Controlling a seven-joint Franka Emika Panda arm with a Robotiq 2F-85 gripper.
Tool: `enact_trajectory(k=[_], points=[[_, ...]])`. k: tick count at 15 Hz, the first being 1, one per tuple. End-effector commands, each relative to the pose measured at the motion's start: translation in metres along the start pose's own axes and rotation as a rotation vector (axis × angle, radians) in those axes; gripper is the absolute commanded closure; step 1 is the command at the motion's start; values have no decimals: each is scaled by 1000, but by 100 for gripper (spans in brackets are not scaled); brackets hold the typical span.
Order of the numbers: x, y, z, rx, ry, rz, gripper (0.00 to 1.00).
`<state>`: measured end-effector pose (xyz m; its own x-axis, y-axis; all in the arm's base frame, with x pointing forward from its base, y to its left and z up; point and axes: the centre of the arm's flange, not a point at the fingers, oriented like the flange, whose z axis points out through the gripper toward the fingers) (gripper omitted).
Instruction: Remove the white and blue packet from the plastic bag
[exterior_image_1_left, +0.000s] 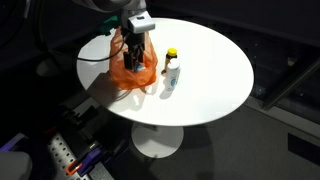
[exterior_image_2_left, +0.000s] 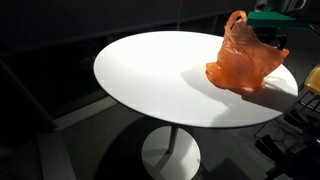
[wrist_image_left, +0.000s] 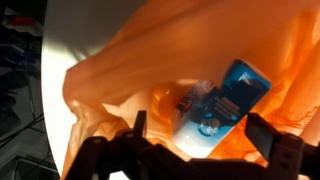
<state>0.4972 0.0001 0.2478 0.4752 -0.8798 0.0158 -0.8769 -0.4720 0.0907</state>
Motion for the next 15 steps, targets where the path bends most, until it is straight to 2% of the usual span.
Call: enact_trajectory(k=[1, 5, 7, 10, 13, 14, 15], points=[[2, -9, 6, -5, 3, 14, 0], [3, -9, 10, -12, 2, 23, 0], [3, -8, 7, -8, 1, 17, 26], [1, -5, -5, 8, 12, -1, 51], [-4, -1, -22, 27, 26, -25, 75], [-5, 1, -29, 36, 31, -37, 81], [-7, 2, -36, 44, 34, -48, 81]])
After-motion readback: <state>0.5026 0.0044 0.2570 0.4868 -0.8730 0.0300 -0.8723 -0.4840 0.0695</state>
